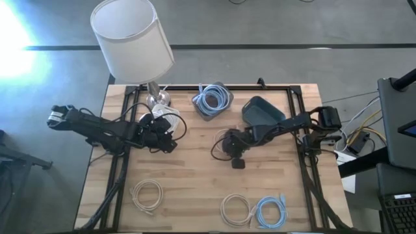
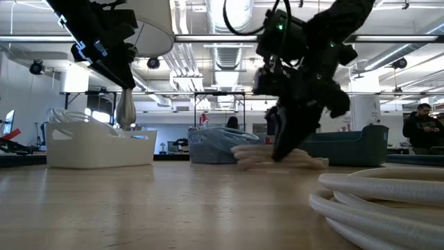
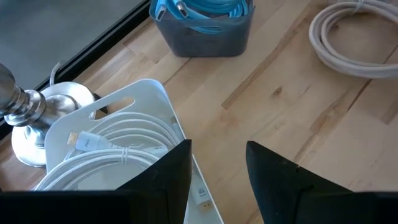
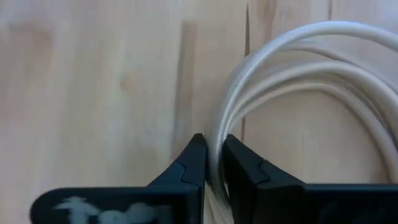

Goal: Sort HDMI cables
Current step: Put the top right light brown HDMI cable into the green bin

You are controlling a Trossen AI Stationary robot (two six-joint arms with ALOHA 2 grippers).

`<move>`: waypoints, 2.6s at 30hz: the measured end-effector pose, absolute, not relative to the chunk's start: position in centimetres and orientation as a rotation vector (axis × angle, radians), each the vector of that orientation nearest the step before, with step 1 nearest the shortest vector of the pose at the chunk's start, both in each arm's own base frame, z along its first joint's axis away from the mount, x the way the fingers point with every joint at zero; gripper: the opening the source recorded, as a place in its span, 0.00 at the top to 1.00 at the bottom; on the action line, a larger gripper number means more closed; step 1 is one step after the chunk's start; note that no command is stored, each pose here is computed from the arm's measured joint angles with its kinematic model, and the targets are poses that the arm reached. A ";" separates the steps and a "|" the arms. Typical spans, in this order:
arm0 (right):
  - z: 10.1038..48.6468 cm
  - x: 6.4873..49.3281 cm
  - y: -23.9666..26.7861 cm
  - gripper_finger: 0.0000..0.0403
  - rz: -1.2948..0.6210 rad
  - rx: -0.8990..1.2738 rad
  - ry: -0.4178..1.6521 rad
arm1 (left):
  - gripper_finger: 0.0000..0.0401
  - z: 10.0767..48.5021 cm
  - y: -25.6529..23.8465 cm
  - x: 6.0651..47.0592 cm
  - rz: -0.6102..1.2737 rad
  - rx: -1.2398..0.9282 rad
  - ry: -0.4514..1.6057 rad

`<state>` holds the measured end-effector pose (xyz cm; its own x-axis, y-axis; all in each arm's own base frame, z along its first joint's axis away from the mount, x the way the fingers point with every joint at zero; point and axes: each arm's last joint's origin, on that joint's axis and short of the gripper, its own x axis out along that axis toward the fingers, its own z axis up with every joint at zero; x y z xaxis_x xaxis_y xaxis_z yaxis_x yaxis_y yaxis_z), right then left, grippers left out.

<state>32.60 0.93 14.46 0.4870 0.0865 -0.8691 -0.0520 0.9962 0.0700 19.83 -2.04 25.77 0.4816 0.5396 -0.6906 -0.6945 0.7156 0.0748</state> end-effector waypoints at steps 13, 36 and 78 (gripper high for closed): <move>21.1 34.7 3.1 0.90 -0.013 -0.229 1.144 | 0.61 25.8 -2.0 19.8 0.762 -0.225 0.752; 20.4 29.8 -0.5 0.89 -0.871 -0.347 1.367 | 0.61 25.8 -2.0 19.9 0.766 -0.224 0.746; 13.9 25.8 -5.0 0.73 -0.959 -0.174 1.497 | 0.61 25.9 -2.1 20.0 0.761 -0.235 0.726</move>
<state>25.83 -5.01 13.93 -0.2024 -0.6234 -0.7553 0.4251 0.6388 -0.6412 20.04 -2.05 25.91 0.4984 0.5448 -0.6743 -0.6994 0.7123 0.0586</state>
